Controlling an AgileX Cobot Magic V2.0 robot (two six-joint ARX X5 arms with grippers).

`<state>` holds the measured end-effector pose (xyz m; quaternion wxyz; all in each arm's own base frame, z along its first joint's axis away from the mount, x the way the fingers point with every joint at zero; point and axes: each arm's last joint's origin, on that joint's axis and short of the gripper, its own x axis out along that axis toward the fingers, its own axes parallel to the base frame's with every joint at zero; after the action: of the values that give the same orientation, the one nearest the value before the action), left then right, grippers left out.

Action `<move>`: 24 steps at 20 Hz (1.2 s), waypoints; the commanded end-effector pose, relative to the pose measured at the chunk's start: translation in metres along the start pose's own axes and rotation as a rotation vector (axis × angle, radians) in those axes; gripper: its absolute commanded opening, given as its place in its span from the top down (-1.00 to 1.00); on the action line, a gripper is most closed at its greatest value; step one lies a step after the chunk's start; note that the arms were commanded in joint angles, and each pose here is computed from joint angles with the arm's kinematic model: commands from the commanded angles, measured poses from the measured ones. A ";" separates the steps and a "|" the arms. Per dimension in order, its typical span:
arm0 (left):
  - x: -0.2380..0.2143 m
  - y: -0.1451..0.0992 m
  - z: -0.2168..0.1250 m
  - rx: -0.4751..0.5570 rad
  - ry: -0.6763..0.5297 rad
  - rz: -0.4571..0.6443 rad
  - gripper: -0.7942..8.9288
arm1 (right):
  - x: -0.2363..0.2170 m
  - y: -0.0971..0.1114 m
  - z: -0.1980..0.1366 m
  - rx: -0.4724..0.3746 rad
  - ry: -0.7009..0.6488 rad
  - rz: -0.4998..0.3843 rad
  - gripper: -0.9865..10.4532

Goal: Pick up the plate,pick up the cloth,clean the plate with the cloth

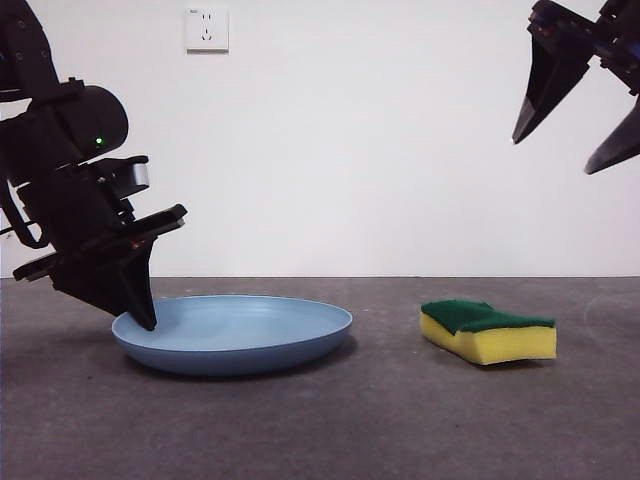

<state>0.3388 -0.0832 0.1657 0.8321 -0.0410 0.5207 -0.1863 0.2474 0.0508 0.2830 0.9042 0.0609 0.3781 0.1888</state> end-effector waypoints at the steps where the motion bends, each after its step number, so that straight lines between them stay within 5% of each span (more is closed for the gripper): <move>1: -0.009 -0.003 0.005 0.036 -0.003 0.022 0.85 | 0.002 0.007 0.001 -0.059 0.007 0.024 0.11; 12: -0.135 -0.040 0.040 0.146 -0.262 0.013 0.85 | 0.081 0.030 -0.001 -0.253 0.272 -0.018 0.13; 24: -0.142 -0.044 0.033 0.144 -0.231 0.011 0.85 | 0.152 0.021 -0.032 -0.280 0.462 -0.049 0.31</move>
<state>0.3001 -0.0758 0.3128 0.8866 -0.0020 0.4133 -0.2078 0.3151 0.1265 0.1716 0.8035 -0.1139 0.5400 0.2233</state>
